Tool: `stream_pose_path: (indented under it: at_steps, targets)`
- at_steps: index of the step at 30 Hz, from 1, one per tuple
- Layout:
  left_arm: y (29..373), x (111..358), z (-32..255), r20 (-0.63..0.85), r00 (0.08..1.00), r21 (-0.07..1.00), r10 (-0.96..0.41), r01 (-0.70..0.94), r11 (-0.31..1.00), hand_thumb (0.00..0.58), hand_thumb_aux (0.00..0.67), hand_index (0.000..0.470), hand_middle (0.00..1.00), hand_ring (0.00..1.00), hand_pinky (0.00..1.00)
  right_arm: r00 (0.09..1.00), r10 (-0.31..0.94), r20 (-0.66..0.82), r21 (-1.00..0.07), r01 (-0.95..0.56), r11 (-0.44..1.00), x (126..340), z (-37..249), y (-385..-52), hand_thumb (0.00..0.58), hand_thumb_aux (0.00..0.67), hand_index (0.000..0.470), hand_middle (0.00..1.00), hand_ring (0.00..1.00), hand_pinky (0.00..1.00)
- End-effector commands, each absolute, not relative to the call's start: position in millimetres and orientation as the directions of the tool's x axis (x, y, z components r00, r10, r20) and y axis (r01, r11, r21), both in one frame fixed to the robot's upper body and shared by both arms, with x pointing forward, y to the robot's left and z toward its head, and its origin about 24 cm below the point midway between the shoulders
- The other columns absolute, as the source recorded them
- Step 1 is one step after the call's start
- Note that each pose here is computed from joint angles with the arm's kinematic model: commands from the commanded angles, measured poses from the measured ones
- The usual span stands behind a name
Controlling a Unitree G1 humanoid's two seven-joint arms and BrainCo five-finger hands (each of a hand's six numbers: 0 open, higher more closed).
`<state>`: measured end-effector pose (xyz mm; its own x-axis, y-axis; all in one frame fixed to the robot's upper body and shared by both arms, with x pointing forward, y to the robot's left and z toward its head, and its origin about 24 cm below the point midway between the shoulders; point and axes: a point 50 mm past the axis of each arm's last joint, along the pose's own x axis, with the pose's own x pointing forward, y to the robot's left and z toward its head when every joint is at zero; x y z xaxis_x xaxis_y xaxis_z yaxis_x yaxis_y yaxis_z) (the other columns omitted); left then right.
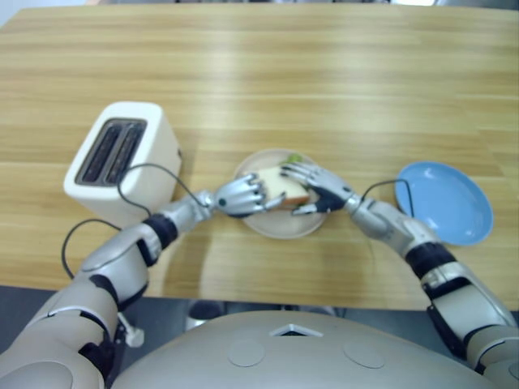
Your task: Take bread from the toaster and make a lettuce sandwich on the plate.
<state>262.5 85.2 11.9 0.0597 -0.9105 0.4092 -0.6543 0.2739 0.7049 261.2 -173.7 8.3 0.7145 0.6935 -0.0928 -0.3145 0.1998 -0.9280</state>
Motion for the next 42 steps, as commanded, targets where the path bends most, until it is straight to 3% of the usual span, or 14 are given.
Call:
stream_pose_path:
  at_steps: [1,9,10,13,18,19,23,27,33,39,42]
  targets:
    - [87,267,22,0.425,0.058,0.698,-0.903,-0.657,0.286,0.58,0.67,0.46,0.98,0.98,0.98,0.669,0.714,-0.208,-0.915,-0.391,0.1,251,-9,-172,0.0,0.0,0.0,0.0,0.0,0.0]
    - [87,273,30,0.441,0.115,0.734,-0.89,-0.616,0.284,0.58,0.67,0.46,0.96,0.96,0.96,0.647,0.711,-0.273,-0.923,-0.386,-0.004,248,-13,-176,0.0,0.0,0.0,0.0,0.0,0.0]
    - [87,274,32,0.442,0.145,0.752,-0.885,-0.597,0.278,0.0,0.0,0.0,0.98,0.98,0.98,0.646,0.71,-0.281,-0.925,-0.38,-0.02,248,-12,-177,0.0,0.0,0.0,0.0,0.0,0.0]
    - [89,279,40,0.432,0.254,0.823,-0.866,-0.503,0.264,0.0,0.0,0.0,0.99,0.99,0.99,0.648,0.699,-0.302,-0.929,-0.365,-0.063,250,-11,-181,0.0,0.0,0.0,0.0,0.0,0.0]
    - [97,279,64,0.482,0.319,0.824,-0.816,-0.482,0.298,0.0,0.0,0.0,0.96,0.96,0.96,0.662,0.679,-0.317,-0.932,-0.352,-0.092,250,-12,-187,0.0,0.0,0.0,0.0,0.0,0.0]
    - [99,278,68,0.481,0.329,0.826,-0.812,-0.48,0.295,0.0,0.0,0.0,0.8,0.8,0.8,0.662,0.678,-0.318,-0.932,-0.351,-0.094,250,-12,-187,0.0,0.0,0.0,0.0,0.0,0.0]
    - [110,273,86,0.496,0.398,0.836,-0.772,-0.459,0.3,0.0,0.0,0.0,0.6,0.6,0.6,0.659,0.683,-0.314,-0.934,-0.344,-0.097,250,-12,-186,0.0,0.0,0.0,0.0,0.0,0.0]
    - [132,267,111,0.555,0.514,0.829,-0.654,-0.408,0.383,0.0,0.0,0.0,0.0,0.0,0.0,0.669,0.682,-0.296,-0.942,-0.324,-0.092,252,-7,-188,0.0,0.0,0.0,0.0,0.0,0.0]
    - [170,251,122,0.503,0.668,0.857,-0.548,-0.306,0.414,0.0,0.0,0.0,0.0,0.0,0.0,0.697,0.693,-0.184,-0.967,-0.254,-0.002,253,11,-188,0.0,0.0,0.0,0.0,0.0,0.0]
    - [209,228,101,0.309,0.819,0.903,-0.483,-0.094,0.419,0.0,0.0,0.0,0.0,0.0,0.0,0.741,0.659,0.126,-0.95,-0.101,0.295,246,61,-199,0.0,0.0,0.0,0.0,0.0,0.0]
    - [217,212,90,0.206,0.846,0.901,-0.492,0.033,0.433,0.0,0.0,0.0,0.0,0.0,0.0,0.745,0.622,0.242,-0.903,-0.061,0.426,239,82,-206,0.0,0.0,0.0,0.0,0.0,0.0]
